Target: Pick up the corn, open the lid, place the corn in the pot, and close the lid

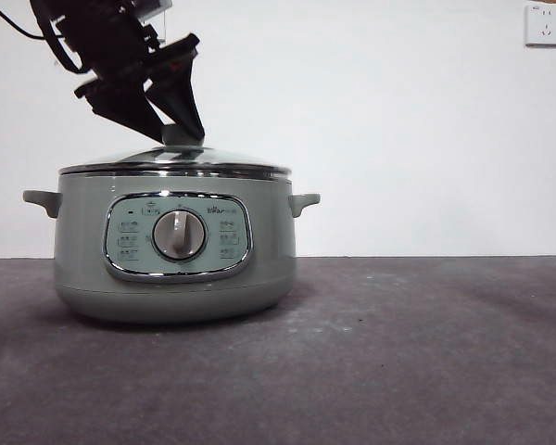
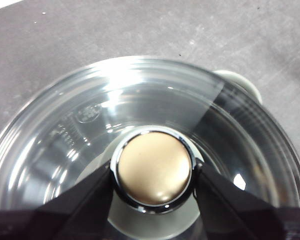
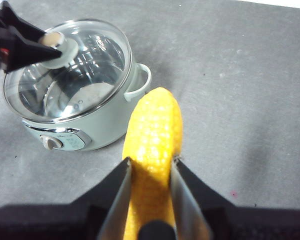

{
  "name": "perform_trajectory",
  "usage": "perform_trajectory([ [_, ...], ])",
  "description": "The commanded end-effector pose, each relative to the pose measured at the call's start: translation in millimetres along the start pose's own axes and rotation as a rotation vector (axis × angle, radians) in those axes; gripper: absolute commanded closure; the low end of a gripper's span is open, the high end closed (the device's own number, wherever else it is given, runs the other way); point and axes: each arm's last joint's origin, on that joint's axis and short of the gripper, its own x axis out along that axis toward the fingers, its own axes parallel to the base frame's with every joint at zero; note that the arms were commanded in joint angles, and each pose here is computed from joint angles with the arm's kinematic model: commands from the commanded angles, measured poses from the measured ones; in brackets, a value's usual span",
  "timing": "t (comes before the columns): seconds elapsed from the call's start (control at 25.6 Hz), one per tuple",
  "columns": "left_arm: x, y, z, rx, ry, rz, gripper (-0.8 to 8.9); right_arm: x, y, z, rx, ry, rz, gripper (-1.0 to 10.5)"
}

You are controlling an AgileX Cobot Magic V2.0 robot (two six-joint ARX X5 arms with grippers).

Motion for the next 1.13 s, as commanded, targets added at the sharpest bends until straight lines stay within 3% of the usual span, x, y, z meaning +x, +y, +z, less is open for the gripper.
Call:
perform_trajectory([
  [0.04, -40, -6, 27, 0.010, -0.166, -0.003, 8.22, 0, 0, 2, -0.013, -0.012, 0.004, 9.6],
  [0.23, -106, -12, 34, 0.025, -0.287, 0.032, 8.21, 3, 0, 11, -0.023, -0.093, 0.015, 9.6],
  [0.47, -204, -19, 16, 0.013, -0.405, 0.127, 8.21, 39, -3, 30, 0.021, -0.150, 0.138, 9.6],
  [0.66, -246, -27, -5, -0.005, -0.424, 0.178, 8.21, 77, 3, 45, 0.051, -0.161, 0.225, 9.6],
  [0.9, -283, -42, -33, -0.023, -0.422, 0.214, 8.21, 134, 35, 71, 0.001, -0.103, 0.313, 9.6],
  [1.13, -314, -58, -57, -0.023, -0.451, 0.284, 8.21, 192, 66, 99, -0.039, -0.062, 0.329, 9.6],
])
